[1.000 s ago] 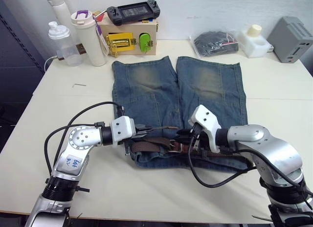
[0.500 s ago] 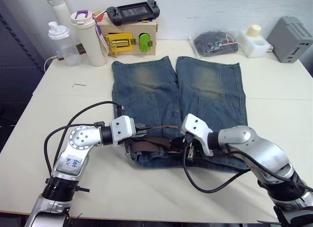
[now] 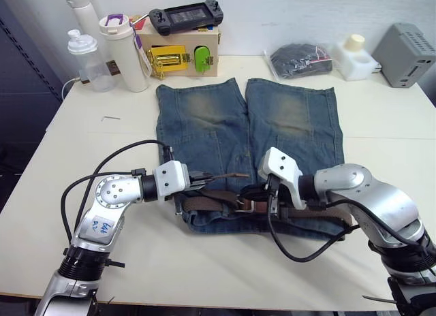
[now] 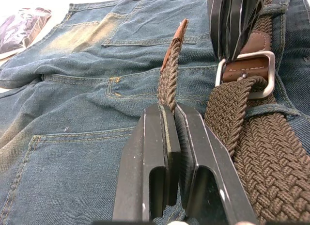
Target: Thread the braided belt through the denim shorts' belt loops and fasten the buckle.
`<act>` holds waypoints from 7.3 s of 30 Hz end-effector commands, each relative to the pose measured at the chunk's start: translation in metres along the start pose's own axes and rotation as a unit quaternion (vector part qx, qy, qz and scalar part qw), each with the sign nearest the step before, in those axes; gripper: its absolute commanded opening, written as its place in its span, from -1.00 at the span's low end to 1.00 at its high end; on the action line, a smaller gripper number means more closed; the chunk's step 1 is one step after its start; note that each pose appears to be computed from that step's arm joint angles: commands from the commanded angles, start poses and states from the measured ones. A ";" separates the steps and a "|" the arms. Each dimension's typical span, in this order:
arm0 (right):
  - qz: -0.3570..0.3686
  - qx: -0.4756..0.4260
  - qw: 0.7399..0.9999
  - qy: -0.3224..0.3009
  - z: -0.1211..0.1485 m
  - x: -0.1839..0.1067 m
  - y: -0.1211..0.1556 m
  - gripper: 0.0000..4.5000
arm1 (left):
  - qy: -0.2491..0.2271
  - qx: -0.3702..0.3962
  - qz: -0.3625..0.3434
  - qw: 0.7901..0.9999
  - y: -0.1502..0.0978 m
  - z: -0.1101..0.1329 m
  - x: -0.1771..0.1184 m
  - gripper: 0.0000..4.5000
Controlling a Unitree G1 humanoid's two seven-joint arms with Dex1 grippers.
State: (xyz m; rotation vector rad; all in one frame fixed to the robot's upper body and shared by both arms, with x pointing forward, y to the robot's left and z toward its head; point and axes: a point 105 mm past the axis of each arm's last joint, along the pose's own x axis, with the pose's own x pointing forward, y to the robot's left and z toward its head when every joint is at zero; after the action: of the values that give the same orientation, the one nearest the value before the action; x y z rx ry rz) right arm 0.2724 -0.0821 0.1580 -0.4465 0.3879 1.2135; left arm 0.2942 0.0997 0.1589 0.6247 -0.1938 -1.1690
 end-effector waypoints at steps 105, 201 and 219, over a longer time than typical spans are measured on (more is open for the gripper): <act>0.164 -0.197 0.945 0.203 -0.052 0.054 0.029 -0.96 | -0.079 0.093 -0.017 0.992 0.031 0.052 0.040 -1.00; -0.023 0.031 0.998 -0.042 0.023 0.026 -0.003 -0.96 | 0.043 0.086 -0.027 0.995 0.005 -0.008 -0.004 -1.00; -0.173 -0.264 0.949 -0.020 -0.011 -0.011 0.036 0.76 | 0.028 0.059 -0.010 0.998 0.007 0.004 -0.007 -1.00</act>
State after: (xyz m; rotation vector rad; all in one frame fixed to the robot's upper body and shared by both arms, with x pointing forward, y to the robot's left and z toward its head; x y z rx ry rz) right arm 0.2340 -0.0876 0.1416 -0.8408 0.0201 1.0095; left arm 0.2990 0.1092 0.1568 0.7545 -0.1626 -1.1611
